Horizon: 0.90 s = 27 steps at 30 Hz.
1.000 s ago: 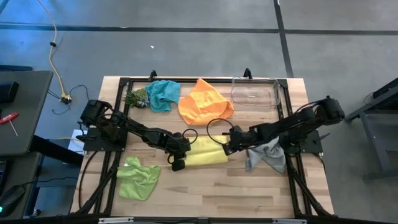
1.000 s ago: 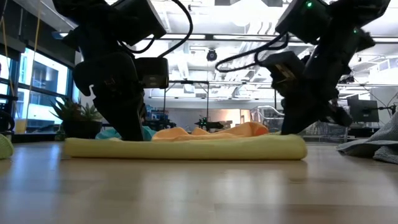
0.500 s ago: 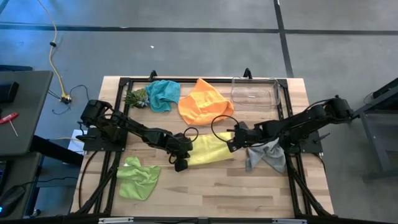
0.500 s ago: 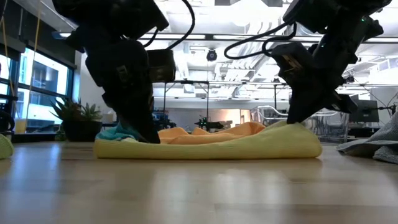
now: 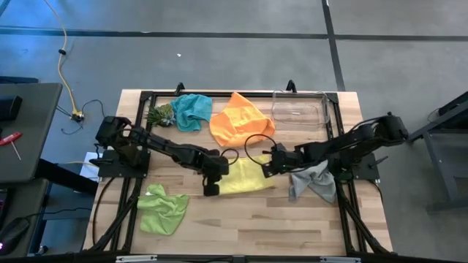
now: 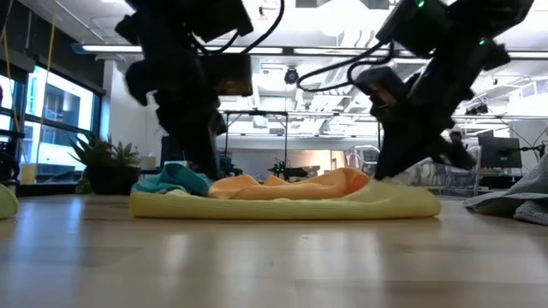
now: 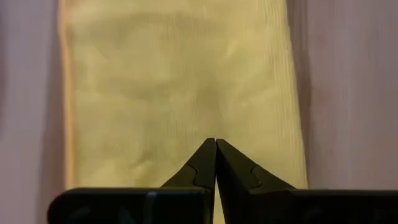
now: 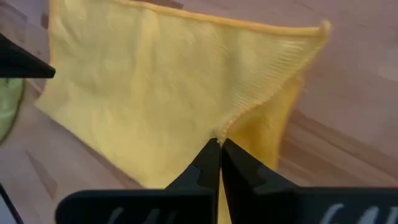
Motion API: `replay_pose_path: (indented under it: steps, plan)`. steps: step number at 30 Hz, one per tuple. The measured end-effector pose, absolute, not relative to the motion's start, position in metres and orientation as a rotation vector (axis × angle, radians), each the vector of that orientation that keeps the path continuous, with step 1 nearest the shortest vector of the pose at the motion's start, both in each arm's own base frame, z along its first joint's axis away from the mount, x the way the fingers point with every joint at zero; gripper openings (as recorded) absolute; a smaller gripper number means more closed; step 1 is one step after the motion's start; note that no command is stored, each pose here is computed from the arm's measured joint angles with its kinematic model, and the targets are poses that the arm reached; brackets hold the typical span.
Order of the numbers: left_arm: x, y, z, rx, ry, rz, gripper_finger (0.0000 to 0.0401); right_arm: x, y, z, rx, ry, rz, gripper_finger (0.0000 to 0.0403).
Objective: Fold microfiber towels
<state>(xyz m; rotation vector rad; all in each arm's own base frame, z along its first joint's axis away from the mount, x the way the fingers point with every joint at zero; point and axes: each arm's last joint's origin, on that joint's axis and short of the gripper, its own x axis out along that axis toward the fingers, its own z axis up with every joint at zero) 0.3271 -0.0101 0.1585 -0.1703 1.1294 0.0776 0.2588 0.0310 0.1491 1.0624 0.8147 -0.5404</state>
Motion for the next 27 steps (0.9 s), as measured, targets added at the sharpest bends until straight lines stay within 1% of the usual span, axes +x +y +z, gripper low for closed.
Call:
replay_pose_path:
  steps: [8, 16, 22, 24, 27]
  plan:
    - [0.330, 0.004, 0.163, -0.198, 1.115, 0.116, 0.0000, 0.264, 0.030, 0.139, 1.095, 0.805, -0.581, 0.0000]
    - [0.330, 0.006, 0.162, -0.196, 1.121, 0.116, 0.0000, 0.256, 0.028, 0.134, 1.044, 0.889, -0.639, 0.0000]
    - [0.330, 0.006, 0.163, -0.200, 1.117, 0.118, 0.0000, 0.254, 0.027, 0.133, 1.032, 0.908, -0.656, 0.0001]
    - [0.330, 0.006, 0.163, -0.202, 1.117, 0.119, 0.0000, 0.254, 0.027, 0.133, 1.030, 0.909, -0.655, 0.0008]
    - [0.330, 0.006, 0.163, -0.203, 1.116, 0.120, 0.0000, 0.253, 0.027, 0.133, 1.027, 0.914, -0.656, 0.0037]
